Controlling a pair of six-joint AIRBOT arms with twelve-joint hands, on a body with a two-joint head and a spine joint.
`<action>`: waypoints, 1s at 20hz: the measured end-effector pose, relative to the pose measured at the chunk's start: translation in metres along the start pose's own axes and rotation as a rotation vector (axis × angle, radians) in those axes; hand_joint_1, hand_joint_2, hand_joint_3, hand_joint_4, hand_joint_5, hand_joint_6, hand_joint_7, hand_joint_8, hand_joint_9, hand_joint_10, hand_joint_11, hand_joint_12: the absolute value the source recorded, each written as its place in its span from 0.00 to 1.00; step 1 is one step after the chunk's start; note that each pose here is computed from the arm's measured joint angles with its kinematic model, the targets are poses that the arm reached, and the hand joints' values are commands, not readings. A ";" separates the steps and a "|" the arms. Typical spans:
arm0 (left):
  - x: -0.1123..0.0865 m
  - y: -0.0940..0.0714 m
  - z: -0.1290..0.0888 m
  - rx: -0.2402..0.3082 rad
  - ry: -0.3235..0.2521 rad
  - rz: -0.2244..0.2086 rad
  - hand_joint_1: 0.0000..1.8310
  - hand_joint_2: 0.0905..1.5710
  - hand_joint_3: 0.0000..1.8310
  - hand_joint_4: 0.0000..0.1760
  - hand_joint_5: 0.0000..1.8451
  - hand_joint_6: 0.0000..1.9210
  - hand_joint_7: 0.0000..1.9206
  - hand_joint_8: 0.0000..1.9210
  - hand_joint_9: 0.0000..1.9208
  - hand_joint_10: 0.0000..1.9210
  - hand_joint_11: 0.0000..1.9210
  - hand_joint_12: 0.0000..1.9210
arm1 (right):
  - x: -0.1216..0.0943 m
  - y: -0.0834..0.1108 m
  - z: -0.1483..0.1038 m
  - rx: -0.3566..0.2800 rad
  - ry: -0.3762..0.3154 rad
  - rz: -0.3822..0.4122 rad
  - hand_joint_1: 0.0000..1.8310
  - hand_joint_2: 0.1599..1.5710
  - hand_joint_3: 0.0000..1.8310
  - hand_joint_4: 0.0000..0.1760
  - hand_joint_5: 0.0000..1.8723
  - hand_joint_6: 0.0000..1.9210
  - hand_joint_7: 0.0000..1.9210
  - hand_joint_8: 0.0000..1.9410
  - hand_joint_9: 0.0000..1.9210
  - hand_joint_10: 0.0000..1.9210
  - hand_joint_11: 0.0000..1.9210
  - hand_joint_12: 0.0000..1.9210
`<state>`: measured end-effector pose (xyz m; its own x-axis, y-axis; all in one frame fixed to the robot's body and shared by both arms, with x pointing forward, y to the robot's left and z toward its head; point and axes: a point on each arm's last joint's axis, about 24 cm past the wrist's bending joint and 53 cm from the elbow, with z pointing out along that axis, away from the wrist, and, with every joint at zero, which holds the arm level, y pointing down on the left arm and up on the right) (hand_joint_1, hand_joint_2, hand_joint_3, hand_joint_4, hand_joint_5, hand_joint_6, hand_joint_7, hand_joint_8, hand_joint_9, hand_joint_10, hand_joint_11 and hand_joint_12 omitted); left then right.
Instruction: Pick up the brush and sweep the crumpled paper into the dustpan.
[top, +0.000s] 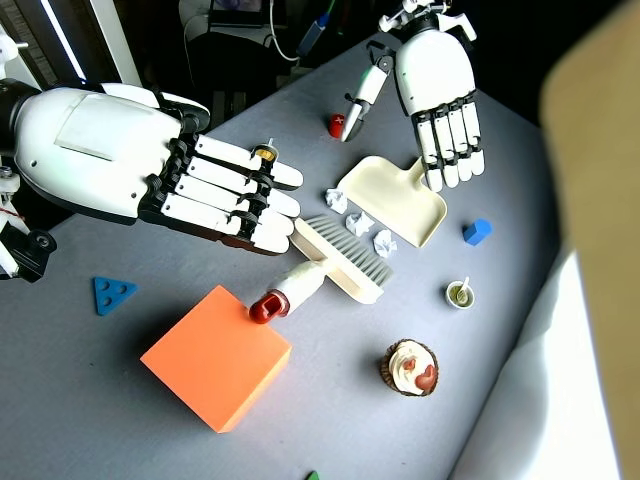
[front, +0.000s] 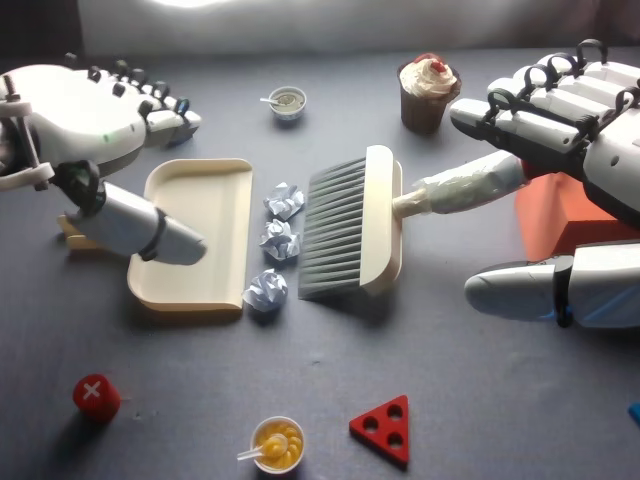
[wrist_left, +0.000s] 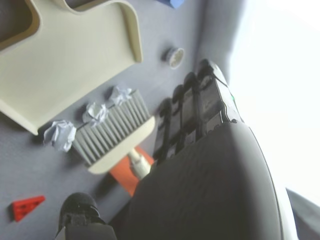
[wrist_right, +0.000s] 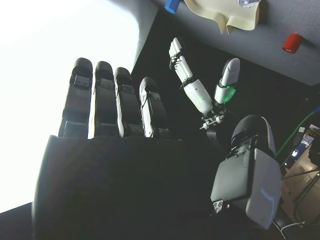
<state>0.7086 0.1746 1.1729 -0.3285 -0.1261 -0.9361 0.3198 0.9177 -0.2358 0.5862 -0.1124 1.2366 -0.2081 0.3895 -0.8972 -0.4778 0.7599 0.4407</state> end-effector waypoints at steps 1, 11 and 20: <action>0.002 0.004 0.000 -0.008 0.004 -0.006 0.21 0.58 0.01 0.00 0.03 0.00 0.05 0.00 0.06 0.00 0.07 0.01 | 0.000 0.000 0.000 0.000 0.000 0.000 0.00 0.54 0.00 0.00 0.02 0.01 0.04 0.01 0.04 0.01 0.04 0.01; -0.001 0.032 0.007 -0.060 -0.002 0.015 0.48 0.61 0.00 0.00 0.02 0.00 0.04 0.00 0.06 0.00 0.10 0.02 | 0.000 0.000 0.000 0.000 0.000 -0.001 0.00 0.56 0.01 0.00 0.02 0.00 0.03 0.00 0.03 0.00 0.03 0.01; 0.032 0.051 0.012 -0.116 0.059 -0.032 0.49 0.61 0.00 0.00 0.03 0.00 0.04 0.01 0.08 0.01 0.10 0.01 | 0.000 0.000 0.000 -0.002 0.000 -0.002 0.00 0.57 0.00 0.00 0.04 0.00 0.05 0.00 0.06 0.00 0.06 0.01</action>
<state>0.7251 0.2127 1.1282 -0.3892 -0.1368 -0.9109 0.2042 0.9515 -0.2302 0.5859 -0.1120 1.2366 -0.2077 0.3880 -0.8980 -0.4796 0.7597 0.4392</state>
